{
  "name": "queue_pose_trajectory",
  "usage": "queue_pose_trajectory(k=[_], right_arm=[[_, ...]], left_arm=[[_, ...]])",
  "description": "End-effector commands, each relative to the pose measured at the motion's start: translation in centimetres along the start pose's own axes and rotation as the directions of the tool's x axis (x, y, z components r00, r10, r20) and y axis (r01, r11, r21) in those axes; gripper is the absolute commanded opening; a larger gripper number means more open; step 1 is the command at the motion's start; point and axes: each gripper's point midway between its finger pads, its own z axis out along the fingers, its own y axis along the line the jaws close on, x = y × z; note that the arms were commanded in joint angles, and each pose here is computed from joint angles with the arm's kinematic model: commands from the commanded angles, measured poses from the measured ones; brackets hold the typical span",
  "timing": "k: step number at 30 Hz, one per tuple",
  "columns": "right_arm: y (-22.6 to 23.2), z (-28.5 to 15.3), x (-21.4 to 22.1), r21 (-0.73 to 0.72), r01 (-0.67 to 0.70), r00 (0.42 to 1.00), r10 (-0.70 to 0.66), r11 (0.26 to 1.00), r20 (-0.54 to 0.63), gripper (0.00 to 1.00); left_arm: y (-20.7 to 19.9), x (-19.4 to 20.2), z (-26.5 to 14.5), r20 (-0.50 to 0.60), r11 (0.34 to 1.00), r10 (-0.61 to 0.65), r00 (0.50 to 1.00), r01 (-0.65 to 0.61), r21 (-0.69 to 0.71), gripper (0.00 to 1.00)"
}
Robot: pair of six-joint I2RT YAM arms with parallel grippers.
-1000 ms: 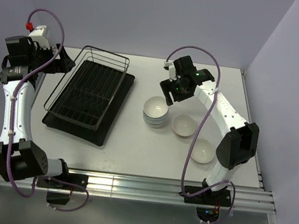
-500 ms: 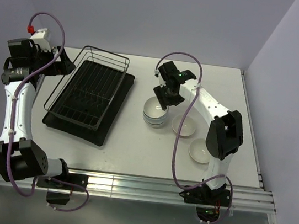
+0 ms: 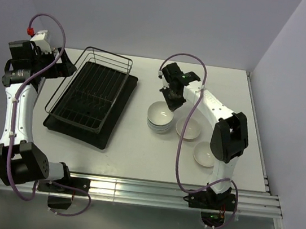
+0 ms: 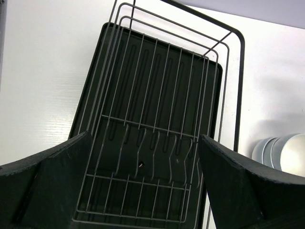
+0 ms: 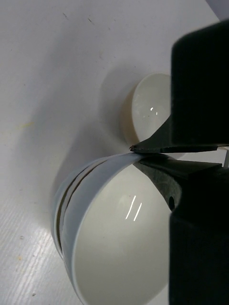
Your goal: Load the bowls into the dish rack
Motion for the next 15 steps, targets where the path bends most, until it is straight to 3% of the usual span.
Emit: queue_pose_trajectory(k=[1,3,15], right_arm=[[0.3,-1.8,-1.4,-0.01,0.0,0.998,0.001,1.0,0.057,0.06],[0.2,-2.2,-1.6,-0.013,-0.002,0.998,0.003,1.0,0.067,0.0],[0.2,-10.3,-8.3,-0.124,-0.008,0.936,0.051,0.992,0.348,0.0]], left_arm=[[-0.4,-1.0,-0.1,0.035,1.0,-0.008,0.999,0.007,0.004,1.0],[-0.5,-0.9,-0.2,0.039,1.0,-0.015,0.999,0.015,0.011,1.0],[-3.0,-5.3,-2.4,0.191,0.995,0.045,0.98,-0.061,0.08,1.0]])
